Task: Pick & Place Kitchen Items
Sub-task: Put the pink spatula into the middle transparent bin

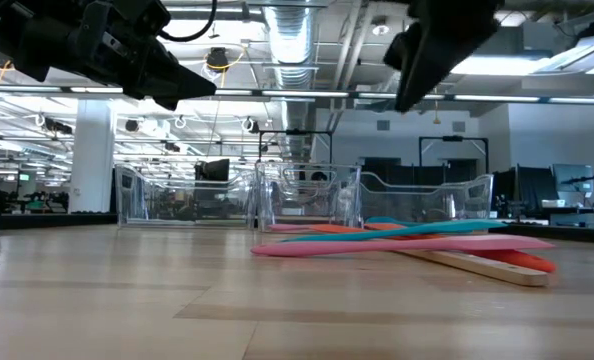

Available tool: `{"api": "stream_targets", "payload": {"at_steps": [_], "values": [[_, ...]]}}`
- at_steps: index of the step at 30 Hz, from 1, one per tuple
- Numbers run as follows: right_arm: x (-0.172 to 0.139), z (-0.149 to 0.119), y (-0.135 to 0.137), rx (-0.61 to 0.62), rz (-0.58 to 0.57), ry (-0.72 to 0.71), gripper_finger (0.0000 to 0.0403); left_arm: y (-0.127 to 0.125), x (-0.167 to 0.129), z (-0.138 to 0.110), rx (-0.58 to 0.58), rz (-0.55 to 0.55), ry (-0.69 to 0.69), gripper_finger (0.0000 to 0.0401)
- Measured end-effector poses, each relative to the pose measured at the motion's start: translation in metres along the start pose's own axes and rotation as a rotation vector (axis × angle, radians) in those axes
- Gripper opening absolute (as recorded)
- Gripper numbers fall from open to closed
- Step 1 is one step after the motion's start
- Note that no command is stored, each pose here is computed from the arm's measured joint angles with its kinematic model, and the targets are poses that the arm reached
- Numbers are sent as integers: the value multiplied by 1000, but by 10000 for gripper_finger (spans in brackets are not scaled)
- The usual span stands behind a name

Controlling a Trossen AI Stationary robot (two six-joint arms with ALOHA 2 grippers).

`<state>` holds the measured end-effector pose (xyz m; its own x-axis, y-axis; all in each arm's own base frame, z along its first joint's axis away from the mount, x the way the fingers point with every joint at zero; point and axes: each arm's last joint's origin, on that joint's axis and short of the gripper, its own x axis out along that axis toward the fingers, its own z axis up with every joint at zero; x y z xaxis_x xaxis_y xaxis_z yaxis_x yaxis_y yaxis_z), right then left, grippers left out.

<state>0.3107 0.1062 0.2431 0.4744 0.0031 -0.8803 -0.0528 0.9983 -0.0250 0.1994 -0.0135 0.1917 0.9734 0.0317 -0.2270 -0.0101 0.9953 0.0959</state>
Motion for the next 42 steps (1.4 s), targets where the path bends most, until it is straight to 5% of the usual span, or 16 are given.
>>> {"api": "stream_targets", "payload": {"at_steps": [14, 42], "values": [[74, -13, 16, -8, 87, 215, 108, 0, 0, 0, 1, -1, 0, 2], [93, 1, 10, -31, 95, 90, 108, 0, 0, 0, -2, -2, 0, 2]]}}
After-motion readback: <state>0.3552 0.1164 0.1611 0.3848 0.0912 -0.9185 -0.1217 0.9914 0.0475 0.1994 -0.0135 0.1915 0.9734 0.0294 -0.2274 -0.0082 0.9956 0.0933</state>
